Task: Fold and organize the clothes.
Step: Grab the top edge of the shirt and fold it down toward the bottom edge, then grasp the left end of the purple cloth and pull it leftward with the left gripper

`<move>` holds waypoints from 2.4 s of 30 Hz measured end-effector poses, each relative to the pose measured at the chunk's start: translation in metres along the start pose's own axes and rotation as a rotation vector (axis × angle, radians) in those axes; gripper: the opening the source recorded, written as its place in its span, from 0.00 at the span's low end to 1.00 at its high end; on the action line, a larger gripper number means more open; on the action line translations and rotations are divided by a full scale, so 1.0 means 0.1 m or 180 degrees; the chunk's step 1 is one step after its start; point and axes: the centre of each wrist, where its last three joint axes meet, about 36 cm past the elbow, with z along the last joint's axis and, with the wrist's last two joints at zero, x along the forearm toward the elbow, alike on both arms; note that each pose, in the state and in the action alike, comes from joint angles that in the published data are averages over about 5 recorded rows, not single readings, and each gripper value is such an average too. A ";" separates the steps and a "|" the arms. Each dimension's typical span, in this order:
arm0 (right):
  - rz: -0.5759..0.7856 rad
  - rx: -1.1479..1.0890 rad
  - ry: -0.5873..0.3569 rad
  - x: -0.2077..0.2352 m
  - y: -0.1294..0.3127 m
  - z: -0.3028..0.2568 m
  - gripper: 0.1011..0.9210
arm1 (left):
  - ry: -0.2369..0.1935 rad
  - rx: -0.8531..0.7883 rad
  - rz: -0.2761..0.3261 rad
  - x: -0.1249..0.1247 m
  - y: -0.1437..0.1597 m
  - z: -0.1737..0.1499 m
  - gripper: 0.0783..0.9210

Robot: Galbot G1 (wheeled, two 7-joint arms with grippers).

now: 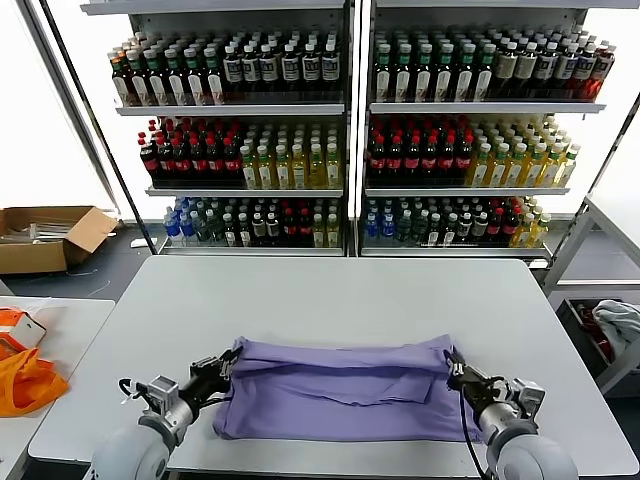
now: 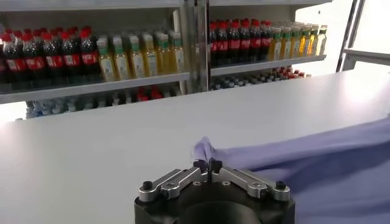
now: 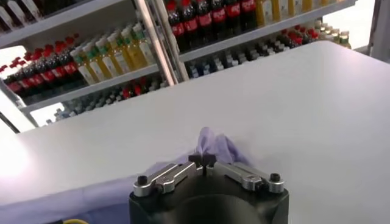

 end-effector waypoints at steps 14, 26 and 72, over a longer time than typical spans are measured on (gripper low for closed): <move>0.0104 0.0066 0.0146 0.10 0.01 0.21 0.01 | 0.0089 -0.0017 0.0013 0.13 -0.13 0.17 0.03; 0.0239 0.0335 0.0167 0.04 0.03 0.34 0.30 | -0.0007 -0.0113 -0.0101 0.12 -0.21 0.13 0.41; 0.0064 0.0458 -0.0578 0.33 0.26 -0.25 0.88 | 0.0164 0.0797 -0.0452 0.20 -0.68 0.10 0.88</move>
